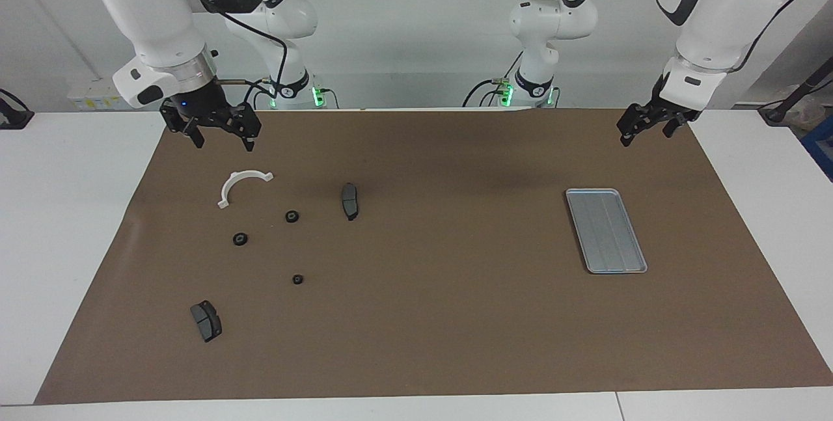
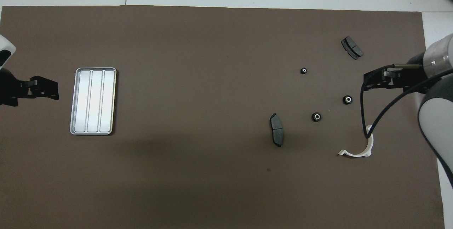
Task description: Pick bearing gear from pile to tray
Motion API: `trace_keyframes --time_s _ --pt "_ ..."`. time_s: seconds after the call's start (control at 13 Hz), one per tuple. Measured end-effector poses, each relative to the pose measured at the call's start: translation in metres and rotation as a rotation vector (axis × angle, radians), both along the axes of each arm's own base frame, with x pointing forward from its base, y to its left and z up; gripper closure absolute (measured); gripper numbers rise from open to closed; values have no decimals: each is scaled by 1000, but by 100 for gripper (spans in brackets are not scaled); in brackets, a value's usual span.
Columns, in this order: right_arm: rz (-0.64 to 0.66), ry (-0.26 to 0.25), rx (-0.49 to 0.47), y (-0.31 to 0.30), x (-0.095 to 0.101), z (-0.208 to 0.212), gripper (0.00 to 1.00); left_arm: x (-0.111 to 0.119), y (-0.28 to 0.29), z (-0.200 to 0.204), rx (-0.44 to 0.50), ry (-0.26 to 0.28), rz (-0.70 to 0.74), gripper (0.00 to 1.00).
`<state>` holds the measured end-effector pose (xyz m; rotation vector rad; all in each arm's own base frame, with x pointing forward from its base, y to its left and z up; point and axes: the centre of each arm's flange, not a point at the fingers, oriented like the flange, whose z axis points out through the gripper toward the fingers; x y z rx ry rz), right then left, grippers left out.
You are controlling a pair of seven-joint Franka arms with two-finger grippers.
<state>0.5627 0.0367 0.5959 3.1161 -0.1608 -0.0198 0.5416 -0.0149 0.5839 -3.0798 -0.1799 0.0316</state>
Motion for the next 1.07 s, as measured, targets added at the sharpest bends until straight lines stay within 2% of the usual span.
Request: trace_keyframes --time_s 0.61,0.84,1.07 --pt "-7 12 0 -4 -1 -6 0 0 0 0 0 0 0 0" --pt "-4 1 -1 -3 -8 -31 0 0 0 0 0 0 0 0" --pt "-2 35 -5 -2 -17 -62 0 0 0 0 0 0 0 0"
